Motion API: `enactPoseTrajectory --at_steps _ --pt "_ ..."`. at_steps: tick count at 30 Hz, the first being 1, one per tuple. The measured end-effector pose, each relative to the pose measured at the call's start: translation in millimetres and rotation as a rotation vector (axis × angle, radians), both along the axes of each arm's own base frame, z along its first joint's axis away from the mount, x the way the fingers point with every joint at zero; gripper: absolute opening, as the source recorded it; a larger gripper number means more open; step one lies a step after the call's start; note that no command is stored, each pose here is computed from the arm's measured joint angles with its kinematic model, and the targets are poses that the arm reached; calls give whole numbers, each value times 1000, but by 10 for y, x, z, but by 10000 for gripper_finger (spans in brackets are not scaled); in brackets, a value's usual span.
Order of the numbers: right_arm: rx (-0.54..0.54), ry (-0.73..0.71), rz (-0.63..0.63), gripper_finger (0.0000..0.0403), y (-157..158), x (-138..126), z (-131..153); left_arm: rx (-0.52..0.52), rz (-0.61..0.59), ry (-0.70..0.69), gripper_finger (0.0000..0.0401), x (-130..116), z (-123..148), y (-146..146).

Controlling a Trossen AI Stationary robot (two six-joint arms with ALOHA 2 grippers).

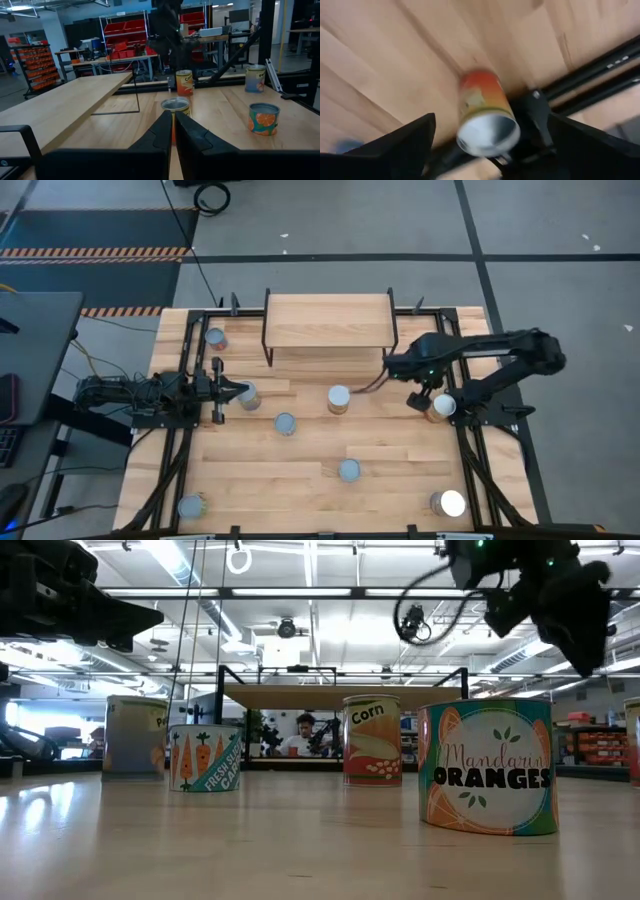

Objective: Pick and place cans onto a shelf
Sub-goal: Put the right large canned corn on the shelf

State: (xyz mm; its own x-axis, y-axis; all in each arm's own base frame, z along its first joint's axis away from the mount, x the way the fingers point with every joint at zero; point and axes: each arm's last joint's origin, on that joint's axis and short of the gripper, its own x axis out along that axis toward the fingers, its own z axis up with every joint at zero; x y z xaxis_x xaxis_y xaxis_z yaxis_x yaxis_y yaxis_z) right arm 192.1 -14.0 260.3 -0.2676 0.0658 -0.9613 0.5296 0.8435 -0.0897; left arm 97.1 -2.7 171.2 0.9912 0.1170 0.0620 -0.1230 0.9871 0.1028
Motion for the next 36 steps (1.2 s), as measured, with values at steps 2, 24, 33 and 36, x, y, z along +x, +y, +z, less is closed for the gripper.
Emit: enactPoseTrajectory --at_steps 2,24,33,36 --pt "24 43 67 393 32 78 -89 0 0 0 27 0 1 0" --pt "169 474 309 398 210 32 -911 0 0 0 27 0 -1 0" --pt "174 511 315 361 234 -119 -994 0 0 0 27 0 1 0" --pt "163 443 337 345 258 -44 -933 0 0 0 27 0 0 0"
